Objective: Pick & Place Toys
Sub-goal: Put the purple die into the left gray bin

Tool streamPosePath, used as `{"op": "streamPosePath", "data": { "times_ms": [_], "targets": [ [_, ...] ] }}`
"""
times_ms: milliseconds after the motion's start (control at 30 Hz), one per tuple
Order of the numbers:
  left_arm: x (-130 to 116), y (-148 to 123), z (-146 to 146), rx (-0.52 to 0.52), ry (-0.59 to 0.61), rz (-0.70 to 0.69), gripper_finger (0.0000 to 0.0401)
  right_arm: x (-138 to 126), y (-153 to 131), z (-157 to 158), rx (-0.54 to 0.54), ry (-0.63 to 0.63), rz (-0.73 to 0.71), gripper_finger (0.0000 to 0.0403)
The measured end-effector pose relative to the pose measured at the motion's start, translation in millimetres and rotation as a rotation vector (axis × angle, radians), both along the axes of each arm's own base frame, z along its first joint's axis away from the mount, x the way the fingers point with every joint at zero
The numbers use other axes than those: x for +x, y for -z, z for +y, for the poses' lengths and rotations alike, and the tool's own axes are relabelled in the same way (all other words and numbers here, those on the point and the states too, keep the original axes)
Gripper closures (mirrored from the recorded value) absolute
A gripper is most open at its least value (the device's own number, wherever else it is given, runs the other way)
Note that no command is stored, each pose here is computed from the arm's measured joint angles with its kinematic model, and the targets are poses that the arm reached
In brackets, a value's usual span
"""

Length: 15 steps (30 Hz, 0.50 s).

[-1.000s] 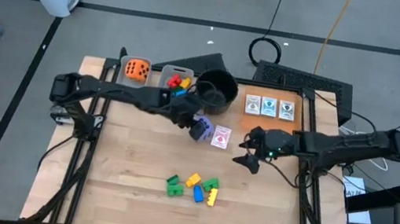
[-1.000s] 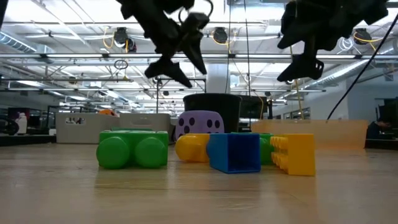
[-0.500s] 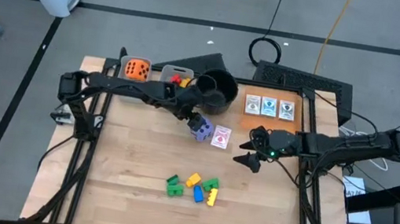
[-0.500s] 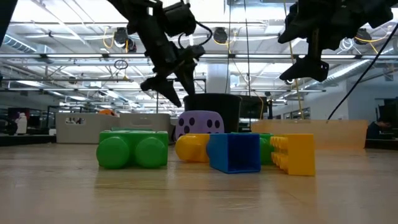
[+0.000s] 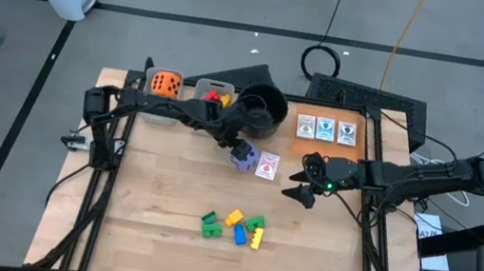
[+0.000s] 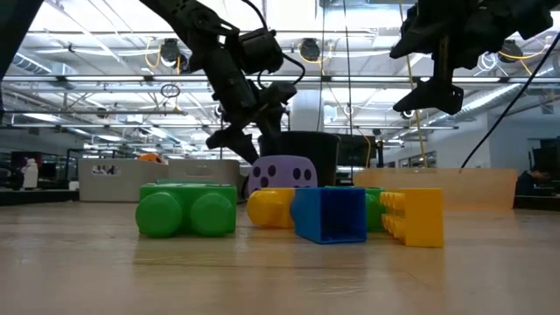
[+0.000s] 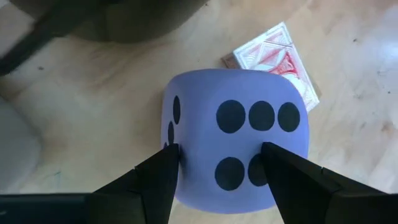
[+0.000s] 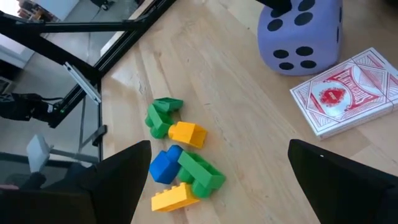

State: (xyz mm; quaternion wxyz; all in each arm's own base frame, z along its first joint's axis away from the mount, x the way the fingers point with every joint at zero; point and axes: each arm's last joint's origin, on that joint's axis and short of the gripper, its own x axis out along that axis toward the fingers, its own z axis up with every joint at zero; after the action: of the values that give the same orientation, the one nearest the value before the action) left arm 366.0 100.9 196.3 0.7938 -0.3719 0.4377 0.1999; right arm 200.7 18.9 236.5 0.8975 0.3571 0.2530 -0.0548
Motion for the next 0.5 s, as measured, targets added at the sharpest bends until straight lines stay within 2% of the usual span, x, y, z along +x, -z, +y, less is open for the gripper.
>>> {"op": "streamPosePath", "data": {
  "times_ms": [133, 233, 500],
  "targets": [
    [0.5, 0.1, -1.3, -0.035, 0.05, -0.015, 0.0168, 0.0, 0.0, 0.0, 0.008, 0.005, 0.0, 0.0028],
    [-0.3, 0.8, -2.6, -0.073, 0.073, -0.014, 0.0185, 0.0, 0.0, 0.0, 0.008, 0.005, 0.0, 0.0028],
    [1.2, 0.9, -11.8, -0.089, 0.091, -0.006, 0.0304, 0.1, -0.2, 0.0, 0.007, 0.004, 0.0, 0.0028]
  ]
}}
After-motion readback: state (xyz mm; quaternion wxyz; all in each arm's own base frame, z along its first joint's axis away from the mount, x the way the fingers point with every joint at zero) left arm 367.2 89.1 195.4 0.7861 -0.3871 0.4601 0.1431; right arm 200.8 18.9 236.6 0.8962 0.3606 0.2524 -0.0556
